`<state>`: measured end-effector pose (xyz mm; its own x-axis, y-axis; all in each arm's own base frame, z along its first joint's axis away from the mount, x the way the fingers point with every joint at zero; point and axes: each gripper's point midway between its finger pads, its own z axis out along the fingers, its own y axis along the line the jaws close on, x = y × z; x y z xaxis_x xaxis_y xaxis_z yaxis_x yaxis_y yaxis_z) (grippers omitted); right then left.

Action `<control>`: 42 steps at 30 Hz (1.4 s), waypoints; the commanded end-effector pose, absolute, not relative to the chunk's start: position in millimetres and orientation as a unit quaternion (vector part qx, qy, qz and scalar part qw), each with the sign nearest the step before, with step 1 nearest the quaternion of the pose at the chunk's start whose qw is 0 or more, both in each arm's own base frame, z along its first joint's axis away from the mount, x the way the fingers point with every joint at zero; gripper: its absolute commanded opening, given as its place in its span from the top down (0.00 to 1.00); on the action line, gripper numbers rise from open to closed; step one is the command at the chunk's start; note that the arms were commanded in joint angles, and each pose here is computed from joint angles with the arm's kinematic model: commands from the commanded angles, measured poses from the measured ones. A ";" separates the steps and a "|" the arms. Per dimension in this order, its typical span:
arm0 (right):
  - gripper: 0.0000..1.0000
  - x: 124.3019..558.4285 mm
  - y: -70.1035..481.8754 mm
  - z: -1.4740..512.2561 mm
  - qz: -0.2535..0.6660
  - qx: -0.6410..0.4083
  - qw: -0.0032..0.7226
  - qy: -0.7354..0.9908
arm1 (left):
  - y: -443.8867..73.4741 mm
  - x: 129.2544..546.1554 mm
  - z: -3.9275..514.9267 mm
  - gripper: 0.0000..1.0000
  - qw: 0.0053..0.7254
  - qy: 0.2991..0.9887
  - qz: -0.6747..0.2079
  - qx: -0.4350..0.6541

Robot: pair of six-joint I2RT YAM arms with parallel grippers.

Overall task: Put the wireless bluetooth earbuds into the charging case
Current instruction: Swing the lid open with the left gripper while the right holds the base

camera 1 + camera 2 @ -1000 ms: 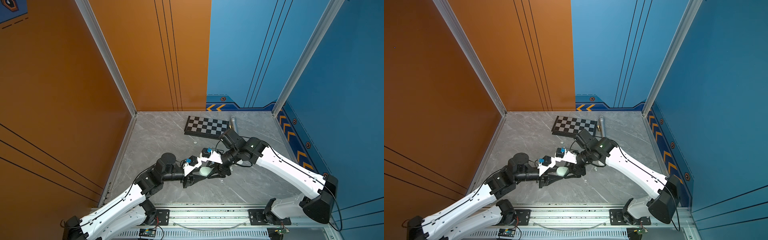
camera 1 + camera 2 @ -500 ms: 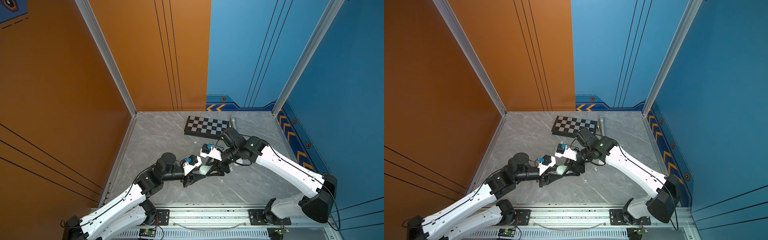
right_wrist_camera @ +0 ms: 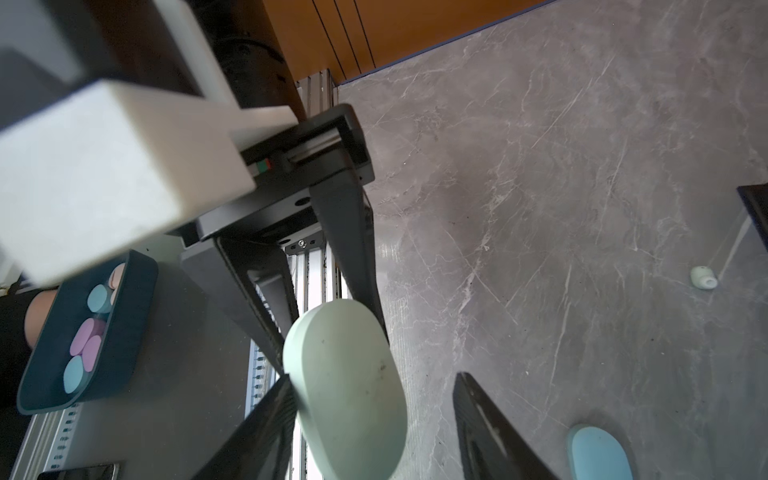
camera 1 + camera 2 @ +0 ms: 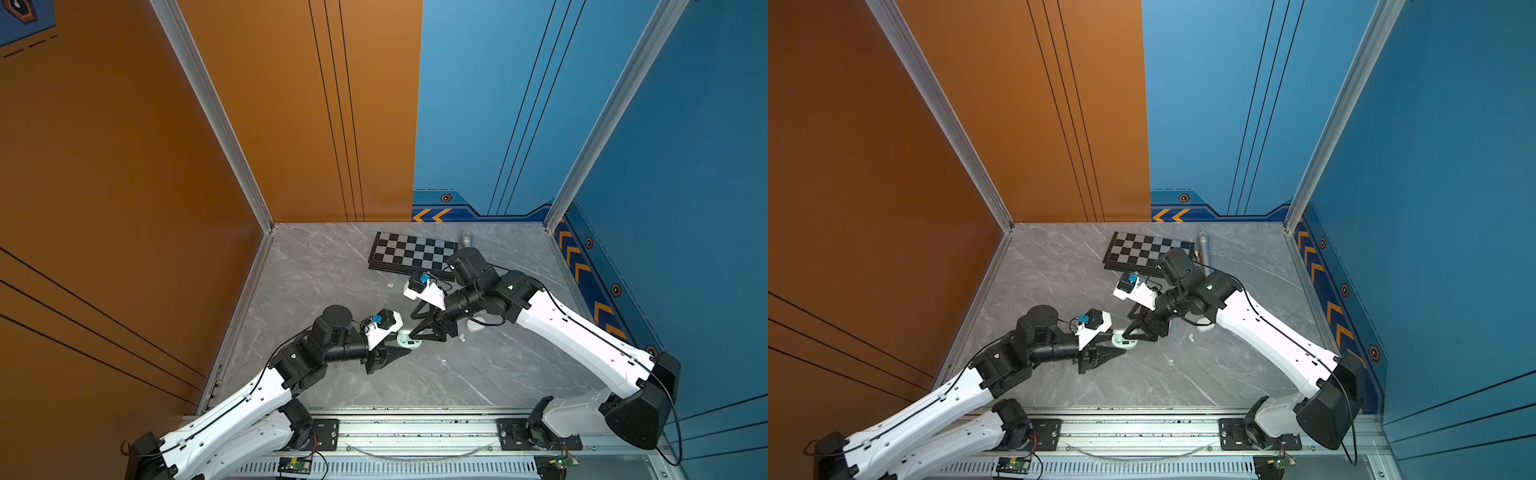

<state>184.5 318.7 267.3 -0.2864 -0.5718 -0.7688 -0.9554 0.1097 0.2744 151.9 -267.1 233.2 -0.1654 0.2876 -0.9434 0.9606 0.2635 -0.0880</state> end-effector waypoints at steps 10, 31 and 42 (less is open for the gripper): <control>0.47 196.4 312.0 265.2 0.370 -0.525 0.279 0.714 | -268.2 154.7 266.4 0.99 0.477 0.633 -0.396 0.463; 1.00 199.6 307.1 271.3 0.363 -0.525 0.306 0.706 | -265.7 161.2 272.9 0.61 0.480 0.643 -0.403 0.440; 1.00 209.7 301.0 276.5 0.333 -0.518 0.348 0.707 | -246.4 162.6 278.4 0.23 0.489 0.661 -0.385 0.420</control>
<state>202.8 305.3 267.4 -0.2480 -0.5218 -0.8162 -0.9651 0.2057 0.1618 162.0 -254.3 263.9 -0.1813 0.1929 -0.9643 0.9386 0.3266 -0.1112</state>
